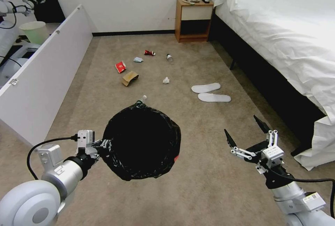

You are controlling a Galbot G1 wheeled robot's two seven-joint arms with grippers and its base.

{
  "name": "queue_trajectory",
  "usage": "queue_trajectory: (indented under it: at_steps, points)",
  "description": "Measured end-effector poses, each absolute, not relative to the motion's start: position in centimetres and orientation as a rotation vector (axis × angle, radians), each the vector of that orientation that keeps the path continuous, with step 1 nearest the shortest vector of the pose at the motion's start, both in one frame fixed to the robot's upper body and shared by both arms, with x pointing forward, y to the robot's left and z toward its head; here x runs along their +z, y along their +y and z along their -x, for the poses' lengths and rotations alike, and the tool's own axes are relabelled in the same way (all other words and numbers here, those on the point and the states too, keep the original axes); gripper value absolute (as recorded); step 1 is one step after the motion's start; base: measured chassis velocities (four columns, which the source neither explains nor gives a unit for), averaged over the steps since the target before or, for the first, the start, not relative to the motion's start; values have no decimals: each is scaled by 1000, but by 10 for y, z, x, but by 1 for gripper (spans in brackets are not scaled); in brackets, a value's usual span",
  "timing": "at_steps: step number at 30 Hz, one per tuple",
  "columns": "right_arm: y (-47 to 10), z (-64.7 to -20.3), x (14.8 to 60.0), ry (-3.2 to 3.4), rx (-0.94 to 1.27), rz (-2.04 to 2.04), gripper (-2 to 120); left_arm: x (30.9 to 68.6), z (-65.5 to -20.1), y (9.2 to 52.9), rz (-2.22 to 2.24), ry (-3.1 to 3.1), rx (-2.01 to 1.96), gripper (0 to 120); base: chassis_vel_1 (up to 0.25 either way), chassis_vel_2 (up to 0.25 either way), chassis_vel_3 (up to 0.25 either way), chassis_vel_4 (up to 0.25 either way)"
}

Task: Pick up the trash bin and place the garbage on the floor into it.

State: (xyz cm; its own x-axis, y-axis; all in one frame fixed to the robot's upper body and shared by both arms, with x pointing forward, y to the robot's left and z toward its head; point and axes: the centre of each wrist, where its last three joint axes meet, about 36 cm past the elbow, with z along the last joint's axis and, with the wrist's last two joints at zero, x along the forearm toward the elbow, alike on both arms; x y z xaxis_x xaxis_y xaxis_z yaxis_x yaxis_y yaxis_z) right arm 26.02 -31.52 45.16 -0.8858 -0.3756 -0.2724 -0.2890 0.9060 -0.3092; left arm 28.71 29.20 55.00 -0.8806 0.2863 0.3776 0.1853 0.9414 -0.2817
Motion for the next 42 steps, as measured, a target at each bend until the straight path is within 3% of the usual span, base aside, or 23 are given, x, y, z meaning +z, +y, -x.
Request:
queue_trajectory:
  at_steps: [42]
  points:
    - [-314,-261,453,2734,-348,601,100,540,-273,286,291,-2683,303,0,0,0,0,0]
